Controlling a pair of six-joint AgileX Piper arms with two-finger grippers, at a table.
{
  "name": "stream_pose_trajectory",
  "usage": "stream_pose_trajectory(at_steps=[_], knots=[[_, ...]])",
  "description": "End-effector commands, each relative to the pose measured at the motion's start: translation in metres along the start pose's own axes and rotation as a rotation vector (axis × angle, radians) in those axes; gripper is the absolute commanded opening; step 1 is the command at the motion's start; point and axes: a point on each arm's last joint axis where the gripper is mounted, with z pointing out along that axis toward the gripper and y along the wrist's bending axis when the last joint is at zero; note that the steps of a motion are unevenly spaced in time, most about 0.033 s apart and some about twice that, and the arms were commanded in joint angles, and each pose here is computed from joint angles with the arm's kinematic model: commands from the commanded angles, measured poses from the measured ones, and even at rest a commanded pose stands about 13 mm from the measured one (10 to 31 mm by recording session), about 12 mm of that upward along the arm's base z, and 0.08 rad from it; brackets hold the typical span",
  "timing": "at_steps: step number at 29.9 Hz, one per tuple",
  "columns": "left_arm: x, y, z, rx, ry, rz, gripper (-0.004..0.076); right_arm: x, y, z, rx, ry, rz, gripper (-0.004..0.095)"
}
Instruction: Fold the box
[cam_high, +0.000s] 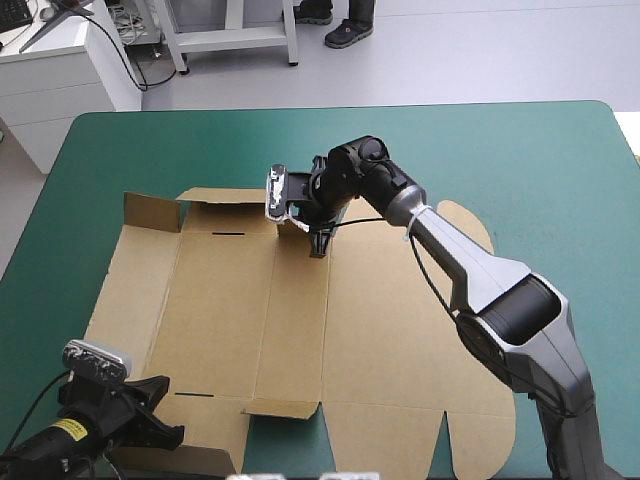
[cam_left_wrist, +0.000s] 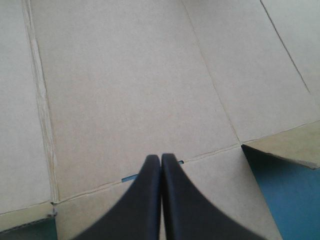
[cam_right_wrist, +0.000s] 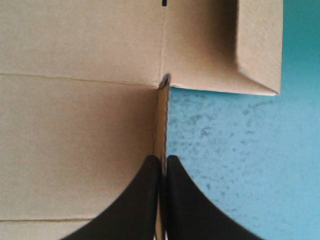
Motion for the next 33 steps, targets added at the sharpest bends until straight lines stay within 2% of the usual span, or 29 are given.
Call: stream_pose_trajectory(at_steps=[1, 5, 7, 8, 11, 14, 17, 20, 23, 27, 30, 33], knots=[[-0.013, -0.002, -0.006, 0.010, -0.070, -0.011, -0.0008, -0.010, -0.011, -0.041, 0.128, -0.045, 0.039, 0.0140], [-0.013, -0.002, -0.006, 0.010, -0.070, -0.011, -0.0008, -0.006, -0.014, -0.048, 0.157, -0.019, 0.062, 0.0271], [-0.013, -0.002, -0.006, 0.010, -0.070, -0.011, -0.0008, -0.004, -0.017, -0.058, 0.180, -0.012, 0.058, 0.0265], [-0.012, -0.002, -0.006, 0.011, -0.069, -0.011, -0.0008, -0.001, -0.019, -0.068, 0.196, -0.013, 0.088, 0.0256], [-0.012, -0.002, -0.006, 0.011, -0.069, -0.011, -0.0008, 0.015, -0.031, -0.098, 0.282, 0.001, 0.304, 0.0252], [-0.012, -0.002, -0.006, 0.011, -0.069, -0.011, -0.0008, 0.039, -0.039, -0.132, 0.360, 0.055, 0.395, 0.0252], [-0.012, -0.002, -0.006, 0.011, -0.069, -0.011, -0.0008, 0.059, -0.042, -0.171, 0.425, 0.037, 0.490, 0.0252], [-0.012, -0.002, -0.006, 0.011, -0.069, -0.011, -0.0008, 0.085, -0.041, -0.203, 0.463, 0.067, 0.589, 0.0241], [-0.012, -0.002, -0.006, 0.011, -0.069, -0.011, -0.0008, 0.113, -0.034, -0.227, 0.444, 0.110, 0.726, 0.0173], [-0.012, -0.002, -0.006, 0.011, -0.069, -0.011, -0.0008, 0.147, -0.021, -0.250, 0.440, 0.087, 0.904, 0.0066], [-0.012, -0.002, -0.006, 0.011, -0.069, -0.011, -0.0008, 0.171, 0.000, -0.261, 0.427, 0.089, 1.039, 0.0011], [-0.012, -0.002, -0.006, 0.011, -0.069, -0.011, -0.0008, 0.192, 0.029, -0.268, 0.407, 0.110, 1.132, -0.0004]])
